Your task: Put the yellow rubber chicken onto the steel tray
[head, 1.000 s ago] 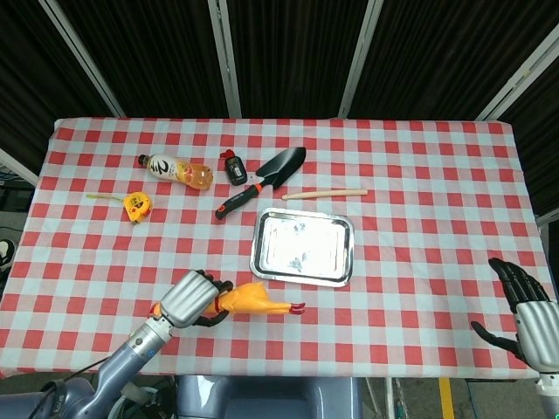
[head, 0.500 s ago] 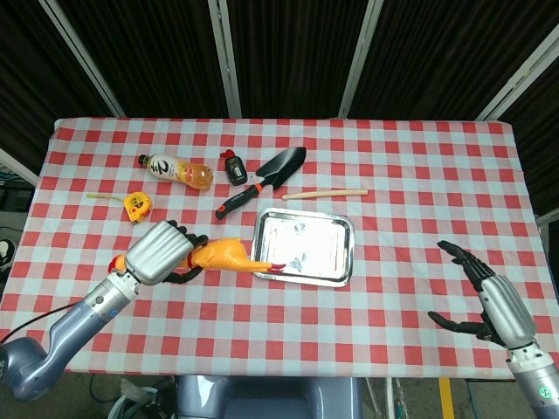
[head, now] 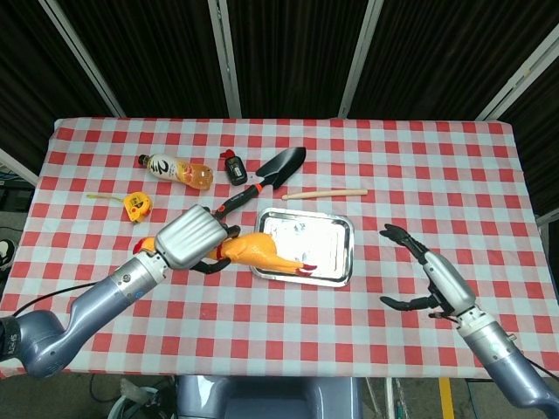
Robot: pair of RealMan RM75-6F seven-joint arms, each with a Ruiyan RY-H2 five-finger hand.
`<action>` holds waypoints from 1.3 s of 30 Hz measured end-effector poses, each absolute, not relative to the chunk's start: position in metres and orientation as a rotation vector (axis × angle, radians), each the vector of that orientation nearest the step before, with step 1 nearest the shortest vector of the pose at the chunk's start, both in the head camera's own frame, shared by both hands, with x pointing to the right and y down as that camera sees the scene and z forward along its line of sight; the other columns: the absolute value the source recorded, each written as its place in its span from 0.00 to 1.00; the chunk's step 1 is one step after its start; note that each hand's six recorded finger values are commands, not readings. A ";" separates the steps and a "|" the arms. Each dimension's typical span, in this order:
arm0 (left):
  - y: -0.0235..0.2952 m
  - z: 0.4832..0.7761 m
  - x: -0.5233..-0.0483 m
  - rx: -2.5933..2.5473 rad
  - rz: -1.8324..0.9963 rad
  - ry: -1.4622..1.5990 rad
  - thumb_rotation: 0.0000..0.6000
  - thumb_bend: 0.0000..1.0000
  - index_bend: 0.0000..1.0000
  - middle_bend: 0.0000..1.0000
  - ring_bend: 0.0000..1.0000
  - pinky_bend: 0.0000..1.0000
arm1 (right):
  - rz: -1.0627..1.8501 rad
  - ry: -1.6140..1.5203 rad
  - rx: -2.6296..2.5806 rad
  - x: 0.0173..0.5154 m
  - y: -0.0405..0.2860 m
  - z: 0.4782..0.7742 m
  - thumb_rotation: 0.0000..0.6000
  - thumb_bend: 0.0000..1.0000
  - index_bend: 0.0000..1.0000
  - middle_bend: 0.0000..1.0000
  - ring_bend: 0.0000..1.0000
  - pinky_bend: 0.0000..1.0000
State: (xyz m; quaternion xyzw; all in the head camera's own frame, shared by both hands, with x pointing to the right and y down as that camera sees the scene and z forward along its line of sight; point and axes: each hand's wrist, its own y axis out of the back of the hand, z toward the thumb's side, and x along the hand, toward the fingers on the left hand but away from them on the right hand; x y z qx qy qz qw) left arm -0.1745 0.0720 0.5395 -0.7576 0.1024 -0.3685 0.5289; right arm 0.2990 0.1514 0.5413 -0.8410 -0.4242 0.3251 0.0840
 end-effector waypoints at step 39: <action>0.069 0.533 -0.065 -1.780 -0.928 0.154 1.00 0.64 0.61 0.69 0.62 0.63 | 1.227 -1.219 -2.412 0.247 0.126 0.597 1.00 0.20 0.11 0.18 0.15 0.14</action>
